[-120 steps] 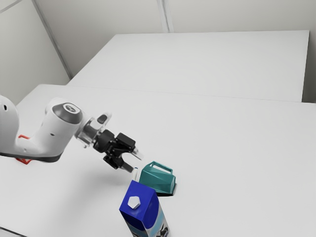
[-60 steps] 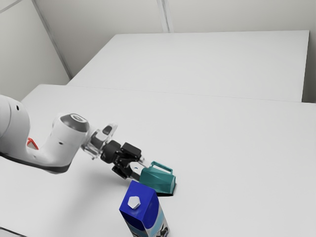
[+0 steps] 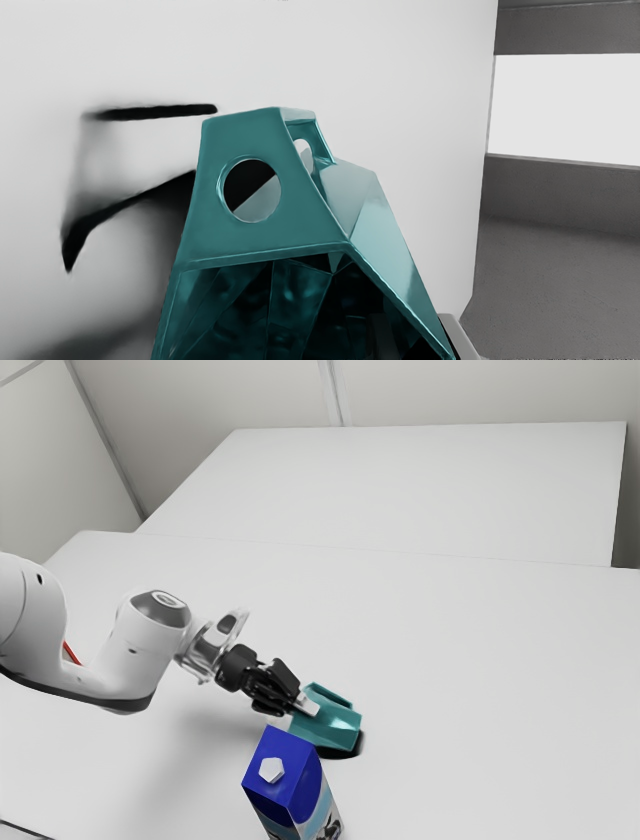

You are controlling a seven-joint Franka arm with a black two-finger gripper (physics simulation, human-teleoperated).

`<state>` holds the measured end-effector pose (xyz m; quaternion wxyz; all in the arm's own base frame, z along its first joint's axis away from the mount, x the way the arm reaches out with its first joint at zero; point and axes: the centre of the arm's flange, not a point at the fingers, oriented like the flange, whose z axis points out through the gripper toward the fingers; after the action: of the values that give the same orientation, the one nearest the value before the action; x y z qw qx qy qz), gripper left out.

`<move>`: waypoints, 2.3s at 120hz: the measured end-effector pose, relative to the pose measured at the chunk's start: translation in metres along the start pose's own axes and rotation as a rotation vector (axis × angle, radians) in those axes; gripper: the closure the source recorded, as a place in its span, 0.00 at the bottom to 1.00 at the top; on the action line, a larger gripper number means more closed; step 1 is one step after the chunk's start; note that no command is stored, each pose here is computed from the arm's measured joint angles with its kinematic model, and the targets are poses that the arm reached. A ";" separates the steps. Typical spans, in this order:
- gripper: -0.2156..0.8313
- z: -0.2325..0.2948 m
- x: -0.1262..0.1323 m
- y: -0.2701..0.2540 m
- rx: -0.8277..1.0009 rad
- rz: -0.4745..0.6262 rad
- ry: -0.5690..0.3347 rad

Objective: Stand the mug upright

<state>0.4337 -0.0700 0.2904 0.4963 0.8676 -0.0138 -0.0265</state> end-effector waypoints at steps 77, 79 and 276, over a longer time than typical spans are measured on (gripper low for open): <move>0.95 -0.069 0.040 0.091 0.196 0.324 0.002; 0.95 -0.073 0.044 0.095 0.223 0.343 -0.007; 0.39 -0.103 0.145 0.066 1.010 0.349 -0.179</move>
<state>0.5847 -0.0219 0.3946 0.0115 0.9774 -0.2108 -0.0076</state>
